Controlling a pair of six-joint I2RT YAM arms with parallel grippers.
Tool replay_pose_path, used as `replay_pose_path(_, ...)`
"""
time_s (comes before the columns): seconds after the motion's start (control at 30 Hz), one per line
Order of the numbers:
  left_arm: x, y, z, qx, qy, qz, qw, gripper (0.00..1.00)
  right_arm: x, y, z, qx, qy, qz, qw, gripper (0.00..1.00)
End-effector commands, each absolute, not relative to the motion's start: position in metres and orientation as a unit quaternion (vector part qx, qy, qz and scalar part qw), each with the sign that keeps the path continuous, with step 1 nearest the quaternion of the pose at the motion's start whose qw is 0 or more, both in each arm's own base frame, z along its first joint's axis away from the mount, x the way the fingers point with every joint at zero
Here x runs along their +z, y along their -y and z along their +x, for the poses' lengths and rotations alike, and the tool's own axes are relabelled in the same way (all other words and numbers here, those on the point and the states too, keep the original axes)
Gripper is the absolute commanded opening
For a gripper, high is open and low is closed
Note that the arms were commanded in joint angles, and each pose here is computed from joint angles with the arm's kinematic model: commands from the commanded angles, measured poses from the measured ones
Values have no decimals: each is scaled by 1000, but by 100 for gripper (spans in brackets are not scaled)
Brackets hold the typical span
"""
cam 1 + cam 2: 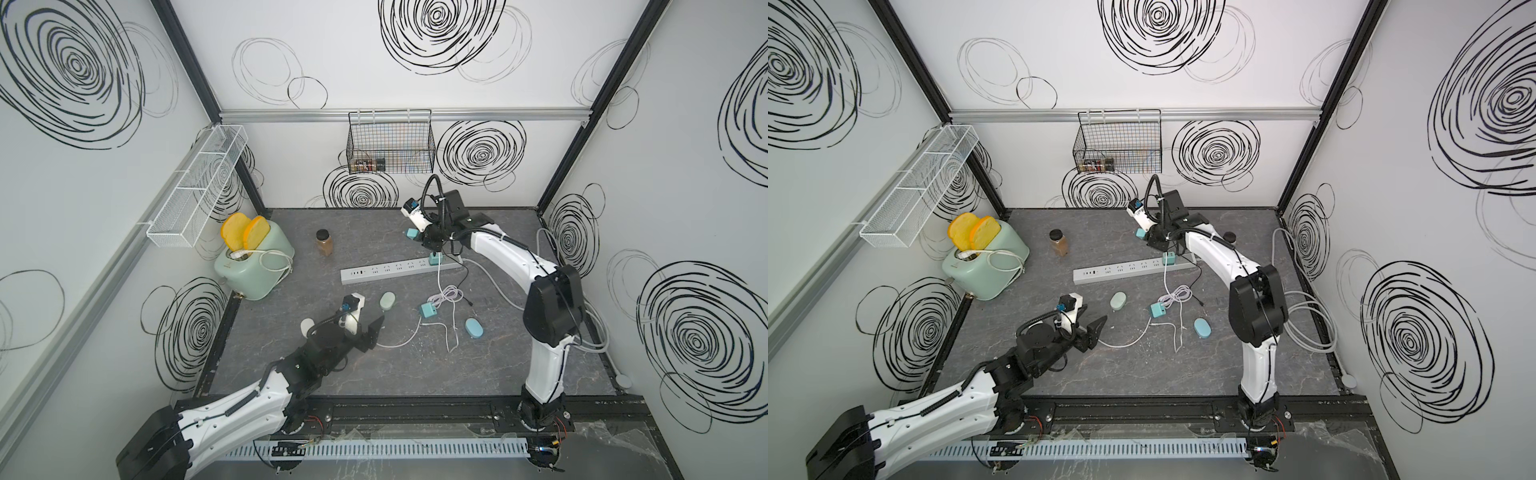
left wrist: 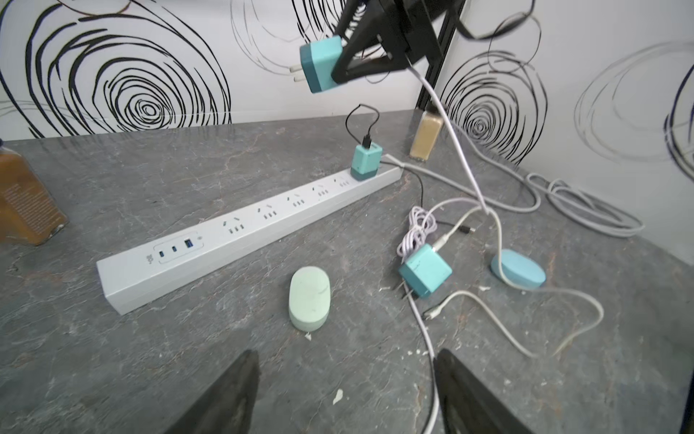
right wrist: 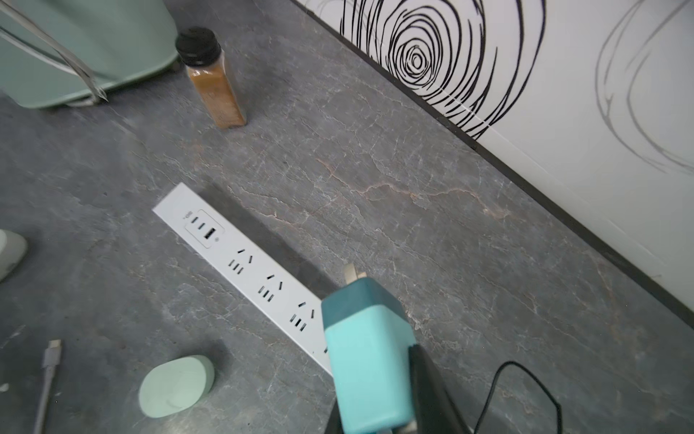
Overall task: Charge the bluetooth headset
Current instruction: Insert the plug into the socket.
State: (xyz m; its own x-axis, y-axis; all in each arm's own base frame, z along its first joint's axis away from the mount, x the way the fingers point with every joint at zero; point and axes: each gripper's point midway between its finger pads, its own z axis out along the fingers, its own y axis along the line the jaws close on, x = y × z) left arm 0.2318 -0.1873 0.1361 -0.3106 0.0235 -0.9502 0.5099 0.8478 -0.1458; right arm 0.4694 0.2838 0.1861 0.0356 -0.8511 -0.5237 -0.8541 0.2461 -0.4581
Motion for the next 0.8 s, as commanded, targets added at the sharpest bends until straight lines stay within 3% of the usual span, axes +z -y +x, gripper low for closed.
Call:
replay_pose_path(0.0,152,185,234,-198,-743,194,609,76,140,-265,458,-83,-697,-670,241,14)
replay_pose_path(0.17,162,195,222,-244,-706,216,629,76,112,-271,466,-145,-683,-695,174,12)
replay_pose_path(0.77,165,190,216,-272,-692,194,640,76,122,-287,438,-226,-632,-729,137,10)
